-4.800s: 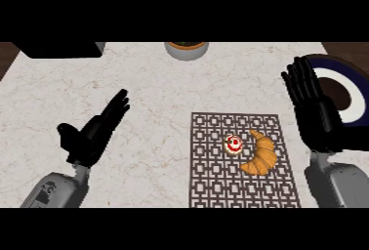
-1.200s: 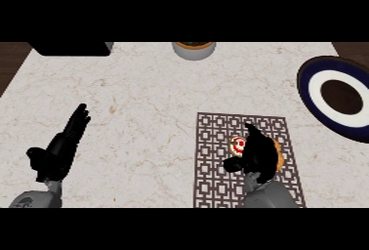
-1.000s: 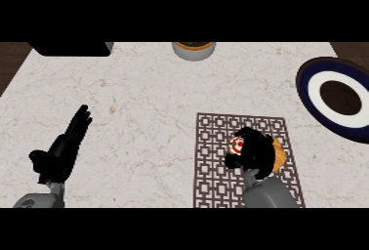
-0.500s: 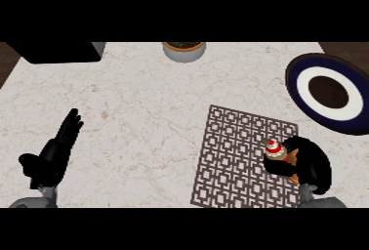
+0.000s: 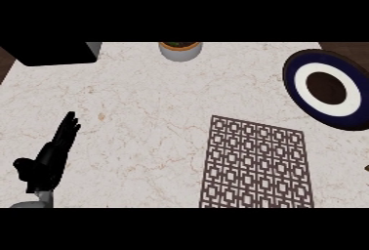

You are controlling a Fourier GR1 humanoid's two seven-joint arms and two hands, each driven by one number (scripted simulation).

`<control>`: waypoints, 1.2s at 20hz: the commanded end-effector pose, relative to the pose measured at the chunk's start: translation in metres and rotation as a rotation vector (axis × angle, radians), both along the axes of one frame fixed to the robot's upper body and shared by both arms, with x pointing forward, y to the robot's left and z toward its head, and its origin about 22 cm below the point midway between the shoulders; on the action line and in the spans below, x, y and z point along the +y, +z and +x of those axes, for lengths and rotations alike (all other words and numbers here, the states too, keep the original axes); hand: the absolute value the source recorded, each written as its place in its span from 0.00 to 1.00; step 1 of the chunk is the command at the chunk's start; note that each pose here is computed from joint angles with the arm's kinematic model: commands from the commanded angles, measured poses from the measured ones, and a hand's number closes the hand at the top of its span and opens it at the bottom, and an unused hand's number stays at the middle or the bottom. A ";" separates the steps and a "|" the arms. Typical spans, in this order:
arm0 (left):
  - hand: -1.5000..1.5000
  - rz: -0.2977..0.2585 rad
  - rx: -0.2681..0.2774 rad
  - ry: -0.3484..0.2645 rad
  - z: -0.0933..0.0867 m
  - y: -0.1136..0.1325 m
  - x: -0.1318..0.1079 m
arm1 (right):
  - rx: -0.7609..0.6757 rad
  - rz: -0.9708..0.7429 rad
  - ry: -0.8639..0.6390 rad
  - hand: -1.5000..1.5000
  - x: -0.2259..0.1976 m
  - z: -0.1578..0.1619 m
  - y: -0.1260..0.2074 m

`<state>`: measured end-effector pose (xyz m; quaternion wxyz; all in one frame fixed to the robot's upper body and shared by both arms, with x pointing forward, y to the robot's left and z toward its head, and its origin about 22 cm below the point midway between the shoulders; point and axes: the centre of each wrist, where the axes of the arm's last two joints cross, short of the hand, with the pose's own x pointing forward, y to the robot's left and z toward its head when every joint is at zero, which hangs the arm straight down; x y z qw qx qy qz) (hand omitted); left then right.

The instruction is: Pick the cupcake from the placemat and place it in the plate

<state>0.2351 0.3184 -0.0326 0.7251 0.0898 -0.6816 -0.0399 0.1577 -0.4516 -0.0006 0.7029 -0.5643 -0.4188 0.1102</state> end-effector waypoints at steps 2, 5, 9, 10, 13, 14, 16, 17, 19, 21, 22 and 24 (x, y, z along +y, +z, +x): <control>0.50 0.009 -0.011 -0.019 0.012 0.010 -0.005 | -0.137 -0.076 0.007 1.00 -0.065 -0.062 0.014; 0.50 -0.005 0.000 -0.048 0.017 0.019 -0.013 | -0.223 -0.099 0.015 1.00 -0.084 -0.078 0.028; 0.50 -0.005 -0.016 -0.041 0.012 0.008 -0.010 | -0.330 -0.180 -0.013 1.00 -0.096 -0.098 0.049; 0.50 0.003 -0.016 -0.053 0.025 0.011 -0.006 | -0.382 -0.192 -0.026 1.00 -0.095 -0.081 0.050; 0.50 0.004 -0.001 -0.045 0.018 0.013 -0.014 | -0.446 -0.232 -0.015 1.00 -0.086 -0.084 0.069; 0.50 0.009 -0.015 -0.065 0.013 0.021 -0.009 | -0.442 -0.239 -0.009 1.00 -0.080 -0.080 0.067; 0.50 0.011 -0.003 -0.059 0.010 0.007 -0.016 | -0.463 -0.209 0.016 1.00 -0.105 -0.069 0.095; 0.50 0.011 -0.013 -0.054 0.018 0.007 -0.014 | -0.461 -0.208 0.036 1.00 -0.086 -0.060 0.103; 0.50 0.016 -0.009 -0.057 0.014 0.003 -0.014 | -0.465 -0.209 0.034 1.00 -0.083 -0.046 0.104; 0.50 0.002 -0.012 -0.064 0.010 0.007 -0.027 | -0.474 -0.179 0.033 1.00 -0.092 -0.038 0.107; 0.50 0.000 -0.015 -0.080 0.017 0.001 -0.011 | -0.467 -0.188 0.064 1.00 -0.075 -0.028 0.113; 0.50 -0.007 0.004 -0.075 0.005 -0.001 -0.022 | -0.453 -0.198 0.072 1.00 -0.076 -0.006 0.135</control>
